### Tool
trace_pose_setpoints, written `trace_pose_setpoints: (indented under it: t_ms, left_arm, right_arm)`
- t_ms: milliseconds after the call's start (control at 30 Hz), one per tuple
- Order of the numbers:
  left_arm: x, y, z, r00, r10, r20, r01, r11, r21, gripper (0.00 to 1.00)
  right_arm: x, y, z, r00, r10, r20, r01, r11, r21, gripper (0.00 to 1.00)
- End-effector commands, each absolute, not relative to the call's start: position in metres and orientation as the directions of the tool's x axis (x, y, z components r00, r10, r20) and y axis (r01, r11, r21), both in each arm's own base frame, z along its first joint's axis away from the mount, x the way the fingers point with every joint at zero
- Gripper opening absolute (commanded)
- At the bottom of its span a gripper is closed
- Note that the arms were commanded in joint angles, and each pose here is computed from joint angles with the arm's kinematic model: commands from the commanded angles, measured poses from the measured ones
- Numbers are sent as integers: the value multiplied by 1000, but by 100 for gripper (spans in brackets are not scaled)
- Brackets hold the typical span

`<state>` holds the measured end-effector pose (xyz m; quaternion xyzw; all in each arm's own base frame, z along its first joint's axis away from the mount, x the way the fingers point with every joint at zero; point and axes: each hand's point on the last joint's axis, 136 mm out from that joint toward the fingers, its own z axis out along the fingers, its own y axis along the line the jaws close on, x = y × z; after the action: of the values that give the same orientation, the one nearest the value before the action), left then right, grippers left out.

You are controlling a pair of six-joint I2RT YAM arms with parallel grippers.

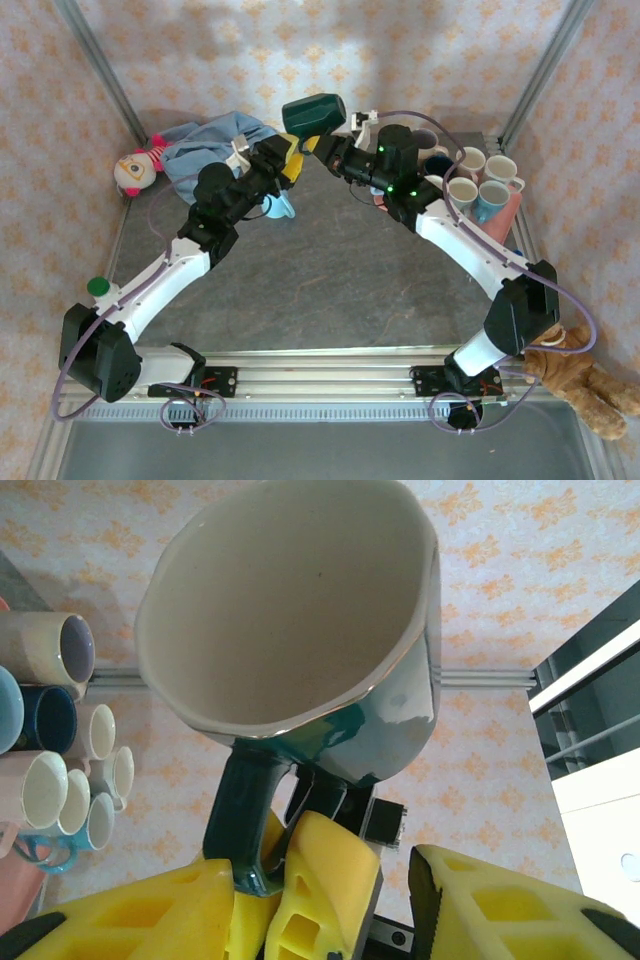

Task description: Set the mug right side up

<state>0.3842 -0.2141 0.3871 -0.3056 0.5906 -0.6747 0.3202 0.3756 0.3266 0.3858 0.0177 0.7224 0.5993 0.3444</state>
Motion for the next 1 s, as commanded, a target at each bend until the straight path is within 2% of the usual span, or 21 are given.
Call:
trace_pose_setpoints:
  t_ms: [0,233,533,800,967]
  left_arm:
    - [379,-210,392,-596,-802,36,74,-100,-992,48]
    - [380,-210,383,-592,-804,45,59,-99,-993,48]
    - [384,-212,405,-596,-802,44,120,-143,-982,47]
    - [389,-218,404,-616,-785,63,121,-174,-977,37]
    - [390,-220,408,-616,-786,61,135,-182,-974,36]
  right_arm:
    - [352,314,462,-647,511,-566,-565,177,806,0]
    - [348,315,468,-655,511,-557,-566,156,809,0]
    - [343,321,466,-672,497,-549,-559,145,816,0]
    - [342,325,463,-692,486,-533,-545,132,828,0]
    - [342,328,462,-708,479,-519,-532,120,838,0]
